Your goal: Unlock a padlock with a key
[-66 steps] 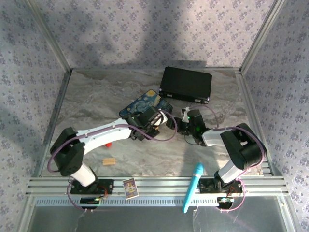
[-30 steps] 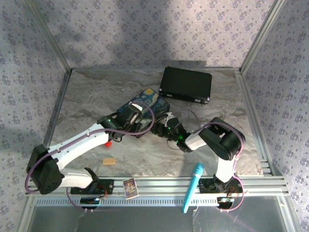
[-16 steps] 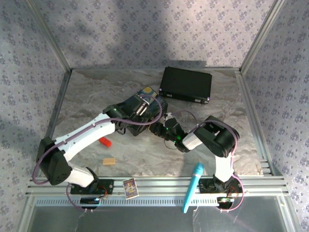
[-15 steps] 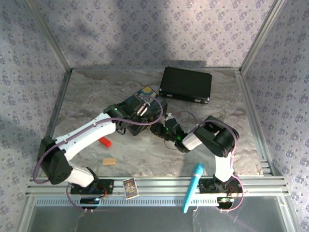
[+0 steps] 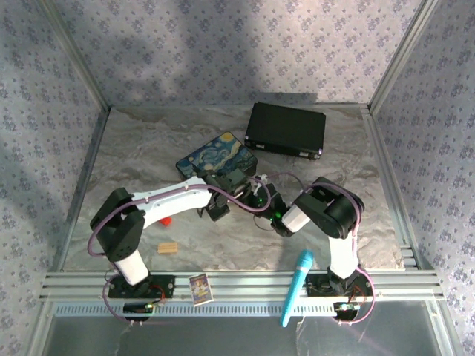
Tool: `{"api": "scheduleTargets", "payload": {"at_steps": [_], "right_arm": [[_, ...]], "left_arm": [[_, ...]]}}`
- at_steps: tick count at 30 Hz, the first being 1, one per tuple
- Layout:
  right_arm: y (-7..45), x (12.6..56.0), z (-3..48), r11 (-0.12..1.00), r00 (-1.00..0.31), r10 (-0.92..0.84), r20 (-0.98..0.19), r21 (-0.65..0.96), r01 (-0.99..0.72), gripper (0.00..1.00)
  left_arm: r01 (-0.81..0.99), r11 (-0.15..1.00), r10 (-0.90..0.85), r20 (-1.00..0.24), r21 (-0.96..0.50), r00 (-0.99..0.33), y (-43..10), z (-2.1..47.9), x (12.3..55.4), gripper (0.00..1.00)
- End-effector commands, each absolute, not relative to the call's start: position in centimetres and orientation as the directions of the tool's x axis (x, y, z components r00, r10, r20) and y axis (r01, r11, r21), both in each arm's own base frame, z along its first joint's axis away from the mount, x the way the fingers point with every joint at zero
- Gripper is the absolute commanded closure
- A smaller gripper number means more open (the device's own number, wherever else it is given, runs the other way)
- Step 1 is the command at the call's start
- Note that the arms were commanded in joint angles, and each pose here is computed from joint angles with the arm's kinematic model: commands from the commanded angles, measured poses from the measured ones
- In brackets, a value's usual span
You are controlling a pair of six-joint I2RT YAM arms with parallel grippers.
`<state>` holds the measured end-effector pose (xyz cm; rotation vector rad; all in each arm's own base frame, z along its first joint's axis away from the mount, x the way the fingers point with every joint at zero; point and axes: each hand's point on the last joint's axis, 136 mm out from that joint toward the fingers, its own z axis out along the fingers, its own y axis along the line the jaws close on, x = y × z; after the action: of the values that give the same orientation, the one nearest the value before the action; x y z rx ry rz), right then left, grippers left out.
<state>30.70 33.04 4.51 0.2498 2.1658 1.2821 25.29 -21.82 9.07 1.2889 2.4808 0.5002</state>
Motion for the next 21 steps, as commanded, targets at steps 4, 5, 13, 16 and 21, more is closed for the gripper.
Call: {"api": "scheduleTargets", "payload": {"at_steps": [4, 5, 13, 16, 21], "right_arm": [[30.9, 27.9, -2.4, 0.793, -0.845, 0.232, -0.481, 0.596, -0.121, 0.62], [30.7, 28.0, -2.7, 0.797, -0.844, 0.249, -0.474, 0.595, -0.099, 0.61], [31.0, 29.6, -3.8, 0.667, -0.807, 0.474, -0.353, 0.742, 0.067, 0.69], [30.9, 31.2, -1.7, 0.551, -0.773, 0.551, -0.315, 0.832, 0.055, 0.76], [29.4, 33.5, 0.9, 0.447, -0.725, 0.634, -0.268, 0.892, 0.06, 0.81]], "left_arm": [[0.737, 0.553, 0.811, -0.047, 0.389, -0.584, -20.8, 7.4, 24.5, 0.44], [0.739, 0.561, 0.807, -0.048, 0.372, -0.588, -20.8, 7.1, 24.3, 0.46], [0.761, 0.584, 0.802, -0.059, 0.283, -0.594, -21.5, 5.7, 23.1, 0.5], [0.772, 0.57, 0.81, -0.034, 0.28, -0.585, -21.3, 5.3, 22.6, 0.5], [0.774, 0.57, 0.811, -0.037, 0.278, -0.584, -21.1, 5.4, 22.1, 0.5]]}}
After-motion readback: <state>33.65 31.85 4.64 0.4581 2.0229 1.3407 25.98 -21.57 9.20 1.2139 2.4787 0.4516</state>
